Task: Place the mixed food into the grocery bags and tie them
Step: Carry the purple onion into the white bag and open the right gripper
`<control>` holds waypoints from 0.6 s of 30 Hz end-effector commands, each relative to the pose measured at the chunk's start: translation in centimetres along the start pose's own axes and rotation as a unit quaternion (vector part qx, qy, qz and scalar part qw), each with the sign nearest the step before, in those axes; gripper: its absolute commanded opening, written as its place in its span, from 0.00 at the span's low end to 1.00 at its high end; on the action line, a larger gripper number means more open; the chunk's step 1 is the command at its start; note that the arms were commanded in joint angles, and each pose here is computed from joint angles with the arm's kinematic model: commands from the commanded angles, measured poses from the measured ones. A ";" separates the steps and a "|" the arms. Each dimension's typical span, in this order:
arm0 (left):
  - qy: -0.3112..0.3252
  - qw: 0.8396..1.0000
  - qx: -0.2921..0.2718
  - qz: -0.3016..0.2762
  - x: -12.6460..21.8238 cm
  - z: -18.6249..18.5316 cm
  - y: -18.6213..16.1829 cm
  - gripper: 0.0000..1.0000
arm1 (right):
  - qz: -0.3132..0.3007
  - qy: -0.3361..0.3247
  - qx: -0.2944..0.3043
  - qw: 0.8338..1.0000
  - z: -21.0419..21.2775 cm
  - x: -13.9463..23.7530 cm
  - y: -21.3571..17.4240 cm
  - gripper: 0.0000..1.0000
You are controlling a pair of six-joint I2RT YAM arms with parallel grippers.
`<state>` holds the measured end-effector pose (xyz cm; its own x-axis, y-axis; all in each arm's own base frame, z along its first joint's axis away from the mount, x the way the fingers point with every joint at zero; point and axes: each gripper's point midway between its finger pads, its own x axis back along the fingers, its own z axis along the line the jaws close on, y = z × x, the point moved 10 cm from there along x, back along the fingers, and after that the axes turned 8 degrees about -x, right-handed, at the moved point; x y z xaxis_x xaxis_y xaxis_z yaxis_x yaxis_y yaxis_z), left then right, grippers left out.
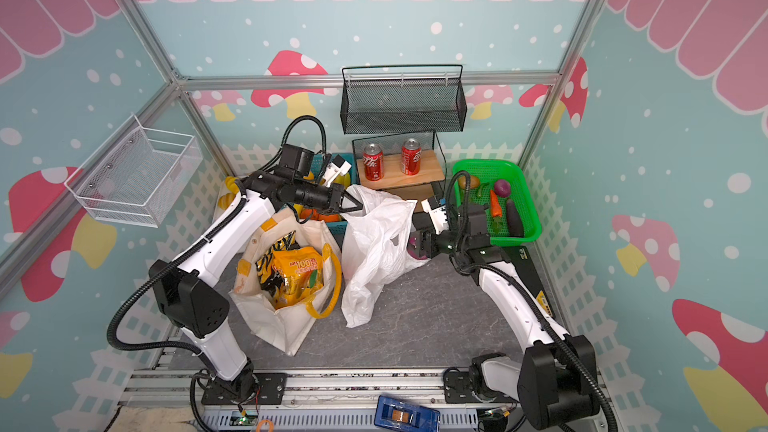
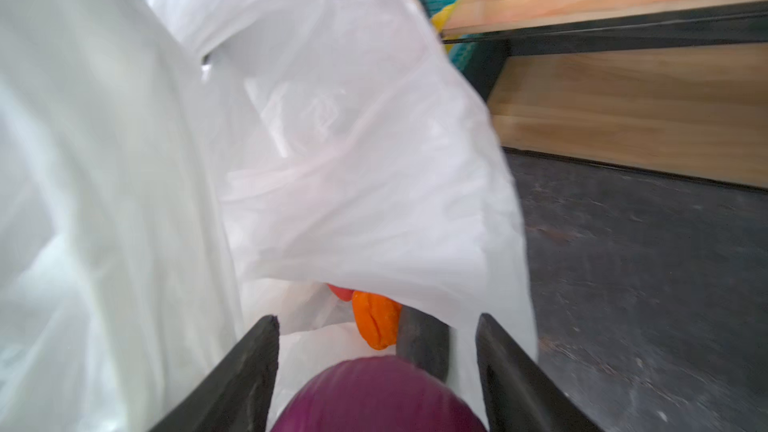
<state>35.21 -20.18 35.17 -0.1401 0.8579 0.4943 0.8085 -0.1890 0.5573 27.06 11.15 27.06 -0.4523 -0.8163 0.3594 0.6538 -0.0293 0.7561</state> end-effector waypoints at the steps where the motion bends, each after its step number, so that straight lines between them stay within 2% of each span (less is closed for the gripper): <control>1: -0.029 0.999 -0.024 0.006 -0.4 -0.9 -0.1 0.00 | -0.005 0.088 0.072 0.994 2.4 -0.3 -0.3 0.29; 7: -0.058 0.997 -0.045 0.024 -1.7 -2.5 -0.6 0.00 | 0.001 0.110 0.103 0.989 3.9 -2.2 -1.0 0.29; 9: -0.065 0.996 -0.050 0.030 -2.1 -2.9 -0.8 0.00 | 0.001 0.103 0.114 0.988 4.1 -3.2 -1.0 0.29; 14: -0.074 0.995 -0.053 0.039 -2.9 -3.2 -1.0 0.00 | -0.024 0.030 0.127 0.991 3.0 -5.0 -1.3 0.29; 17: -0.075 0.995 -0.051 0.040 -3.0 -3.2 -0.9 0.00 | -0.034 0.026 0.154 0.987 3.0 -6.0 -2.3 0.29; 18: -0.073 0.995 -0.051 0.039 -2.9 -3.2 -0.9 0.00 | -0.031 0.050 0.165 0.985 3.4 -6.2 -2.8 0.30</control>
<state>32.74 -23.74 35.35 -0.0044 0.8886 0.4587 0.7712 -0.2890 0.5672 25.99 17.51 24.75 -0.3885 -0.8664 0.3137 0.4934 0.0920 0.8649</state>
